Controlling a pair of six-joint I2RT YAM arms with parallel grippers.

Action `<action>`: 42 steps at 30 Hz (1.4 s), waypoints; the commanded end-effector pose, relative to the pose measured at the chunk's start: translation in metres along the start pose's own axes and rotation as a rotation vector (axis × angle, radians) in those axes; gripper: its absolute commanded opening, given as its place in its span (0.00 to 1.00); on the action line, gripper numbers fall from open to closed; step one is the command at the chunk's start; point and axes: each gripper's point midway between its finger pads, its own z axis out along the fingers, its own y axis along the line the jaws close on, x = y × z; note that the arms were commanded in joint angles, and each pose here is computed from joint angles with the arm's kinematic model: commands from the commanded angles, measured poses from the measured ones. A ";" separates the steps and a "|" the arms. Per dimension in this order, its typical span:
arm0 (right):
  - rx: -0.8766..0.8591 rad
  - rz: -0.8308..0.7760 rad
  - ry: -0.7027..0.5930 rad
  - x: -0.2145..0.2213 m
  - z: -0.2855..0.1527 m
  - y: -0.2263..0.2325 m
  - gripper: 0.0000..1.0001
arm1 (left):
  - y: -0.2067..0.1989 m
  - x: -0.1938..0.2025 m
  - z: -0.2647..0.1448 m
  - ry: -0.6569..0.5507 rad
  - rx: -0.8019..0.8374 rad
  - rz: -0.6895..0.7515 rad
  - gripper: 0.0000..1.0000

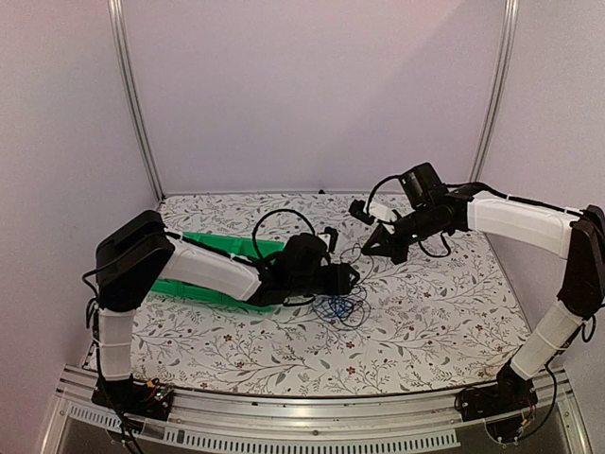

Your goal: Untangle the cables

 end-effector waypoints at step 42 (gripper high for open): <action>0.140 -0.233 -0.491 -0.112 -0.227 0.056 0.00 | -0.027 -0.082 -0.049 -0.267 0.107 0.107 0.52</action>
